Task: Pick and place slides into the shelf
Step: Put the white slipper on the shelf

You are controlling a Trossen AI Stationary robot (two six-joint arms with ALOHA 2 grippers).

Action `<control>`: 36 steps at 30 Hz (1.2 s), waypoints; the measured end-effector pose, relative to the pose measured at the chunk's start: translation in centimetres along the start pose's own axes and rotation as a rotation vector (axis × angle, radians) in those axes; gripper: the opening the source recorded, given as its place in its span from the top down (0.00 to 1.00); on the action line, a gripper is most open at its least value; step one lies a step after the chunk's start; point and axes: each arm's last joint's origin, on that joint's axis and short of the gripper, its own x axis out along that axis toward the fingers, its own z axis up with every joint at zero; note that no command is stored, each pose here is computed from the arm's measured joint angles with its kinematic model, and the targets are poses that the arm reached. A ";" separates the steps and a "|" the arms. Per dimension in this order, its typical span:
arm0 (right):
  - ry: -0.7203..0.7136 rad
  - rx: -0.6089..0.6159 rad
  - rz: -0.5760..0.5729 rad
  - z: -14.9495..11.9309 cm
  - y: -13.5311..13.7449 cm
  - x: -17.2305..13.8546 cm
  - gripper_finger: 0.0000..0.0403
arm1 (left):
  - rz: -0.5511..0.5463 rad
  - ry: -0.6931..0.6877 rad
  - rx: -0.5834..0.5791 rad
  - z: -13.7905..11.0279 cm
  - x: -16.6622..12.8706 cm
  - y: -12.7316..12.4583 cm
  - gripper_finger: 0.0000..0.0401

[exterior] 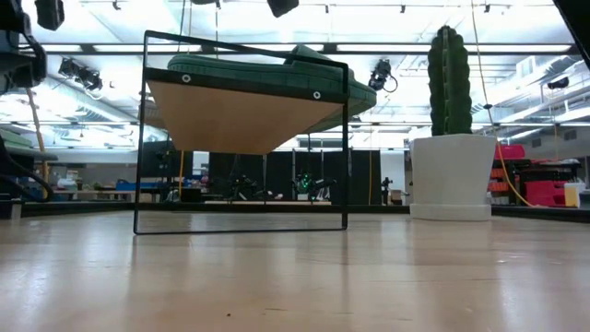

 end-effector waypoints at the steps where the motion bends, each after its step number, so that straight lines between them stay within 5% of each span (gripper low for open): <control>1: -0.003 -0.008 0.000 0.2 0.0 0.1 0.86 | -0.010 0.011 0.000 0.0 -0.1 0.0 0.98; 6: -0.009 -0.033 0.005 0.9 -0.3 0.4 0.86 | -0.034 0.037 0.001 -0.2 -0.3 -0.9 0.99; 11: 0.001 -0.036 0.014 1.0 -0.5 0.6 0.86 | -0.078 0.108 0.294 0.1 -0.2 -4.0 0.98; 13: 0.006 -0.038 0.019 1.0 -0.5 0.6 0.86 | -0.231 0.243 0.399 0.1 -0.4 -5.1 0.98; 18: 0.025 -0.040 0.037 0.9 -0.4 0.6 0.86 | -0.690 0.465 0.434 -0.2 -1.2 -7.1 0.99; 21: 0.032 -0.039 0.043 0.9 -0.4 0.5 0.86 | -0.896 0.412 0.481 -0.2 -1.4 -7.9 0.99; 30: 0.048 -0.043 0.059 0.5 0.1 0.1 0.86 | -1.294 0.028 0.321 1.0 -0.9 -7.6 0.99; 36: 0.054 -0.042 0.065 0.2 0.3 -0.1 0.86 | -1.216 -0.041 0.369 -0.4 0.8 -6.2 0.97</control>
